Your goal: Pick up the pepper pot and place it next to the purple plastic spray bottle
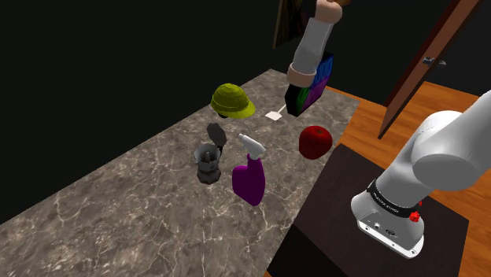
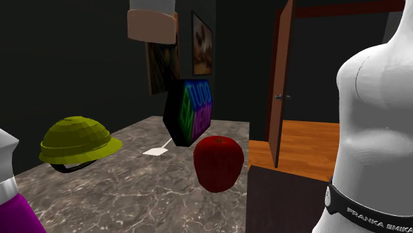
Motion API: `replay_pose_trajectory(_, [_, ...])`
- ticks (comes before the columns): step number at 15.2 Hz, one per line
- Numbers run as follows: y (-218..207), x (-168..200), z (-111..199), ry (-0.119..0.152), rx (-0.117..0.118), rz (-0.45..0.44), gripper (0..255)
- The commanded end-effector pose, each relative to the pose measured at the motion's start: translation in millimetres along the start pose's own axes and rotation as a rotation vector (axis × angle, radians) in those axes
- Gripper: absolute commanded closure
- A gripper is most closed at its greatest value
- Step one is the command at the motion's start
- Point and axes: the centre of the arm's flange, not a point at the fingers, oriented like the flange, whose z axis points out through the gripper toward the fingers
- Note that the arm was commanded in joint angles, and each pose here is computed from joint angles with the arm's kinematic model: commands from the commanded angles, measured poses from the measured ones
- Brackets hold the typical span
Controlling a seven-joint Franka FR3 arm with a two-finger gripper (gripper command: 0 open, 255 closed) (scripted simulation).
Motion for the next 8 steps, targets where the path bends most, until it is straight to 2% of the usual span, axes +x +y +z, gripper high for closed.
replay_pose_trajectory(1, [-26, 8, -3, 0.000, 0.001, 0.001, 255])
replay_pose_trajectory(6, [-89, 27, -8, 0.000, 0.001, 0.001, 255])
replay_pose_trajectory(8, [-96, 30, -3, 0.000, 0.001, 0.001, 255])
